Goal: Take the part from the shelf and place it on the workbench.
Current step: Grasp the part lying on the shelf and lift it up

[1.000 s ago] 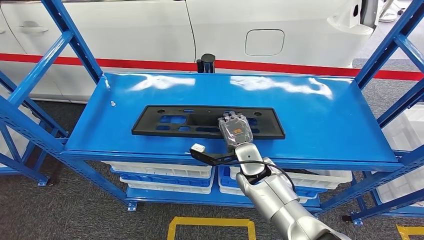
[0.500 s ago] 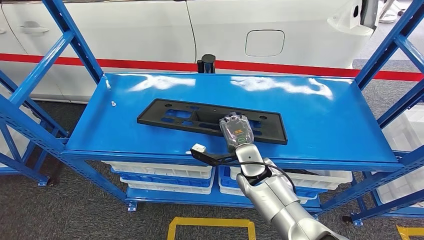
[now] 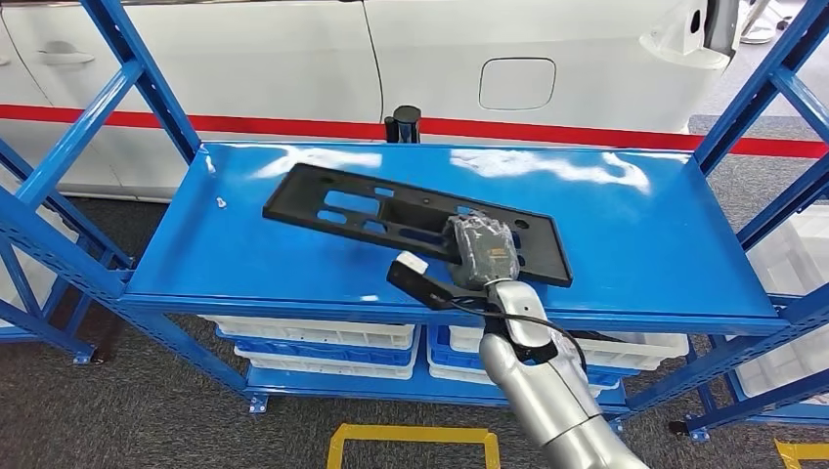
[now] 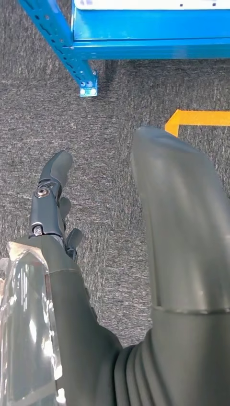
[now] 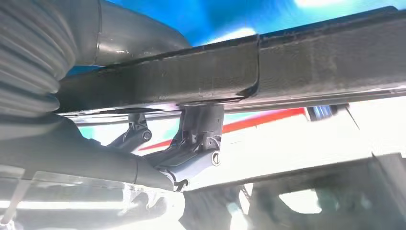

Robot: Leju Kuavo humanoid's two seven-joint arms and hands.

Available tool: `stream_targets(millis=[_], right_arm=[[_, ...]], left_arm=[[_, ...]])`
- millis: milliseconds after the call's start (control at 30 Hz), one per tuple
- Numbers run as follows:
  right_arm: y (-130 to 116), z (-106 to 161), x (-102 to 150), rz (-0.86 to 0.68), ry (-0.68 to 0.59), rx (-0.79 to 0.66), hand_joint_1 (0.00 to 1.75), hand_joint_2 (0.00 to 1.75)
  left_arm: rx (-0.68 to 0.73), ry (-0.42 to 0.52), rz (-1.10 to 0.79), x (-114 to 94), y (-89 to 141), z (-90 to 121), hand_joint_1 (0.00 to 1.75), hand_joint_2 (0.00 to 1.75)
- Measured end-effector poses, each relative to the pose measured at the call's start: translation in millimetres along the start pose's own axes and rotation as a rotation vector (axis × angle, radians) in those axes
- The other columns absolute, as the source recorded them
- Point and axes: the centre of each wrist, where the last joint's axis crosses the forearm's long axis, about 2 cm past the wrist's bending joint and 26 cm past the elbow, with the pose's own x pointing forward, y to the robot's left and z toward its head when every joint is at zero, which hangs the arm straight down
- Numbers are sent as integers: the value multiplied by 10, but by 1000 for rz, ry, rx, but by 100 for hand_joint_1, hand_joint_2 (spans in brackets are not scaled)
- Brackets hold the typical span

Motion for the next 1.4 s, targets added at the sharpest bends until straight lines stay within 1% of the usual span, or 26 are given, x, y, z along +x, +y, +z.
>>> stream_targets(millis=[67,133,200,267,400,533,667,767,933,1100,1400], right_arm=[[-213,19,-9,-138,-21,-90,175,175],[-449,45,-29,-243,-59,-193,175,175],[-689,69,-54,-294,-97,-288,175,175],[-872,103,-74,-309,-126,-357,175,175],[-1121,230,-140,-356,-215,-510,175,175],[-1423,387,-257,-386,-311,-668,175,175],[-1691,595,-355,-363,-420,-827,175,175],[-1835,714,-383,-343,-461,-894,175,175],[-1921,889,-463,-361,-501,-964,175,175],[-1898,1055,-584,-368,-498,-977,175,175],[-1905,1114,-624,-351,-495,-977,175,175]], left_arm=[[-2,-2,-2,-1,-4,3,0,0],[-4,-3,-4,-5,-9,9,0,0],[-7,-3,-6,-8,-14,14,0,87],[-8,-3,-7,-8,-18,17,0,175],[-9,-13,-19,-9,-24,21,0,175],[0,-20,-15,-12,-29,27,0,175],[39,4,19,-29,-29,42,0,175],[61,19,30,-49,-22,55,0,175],[85,30,49,-63,-39,77,0,175],[88,39,59,-83,-46,97,0,175],[91,40,70,-85,-51,101,0,175]])
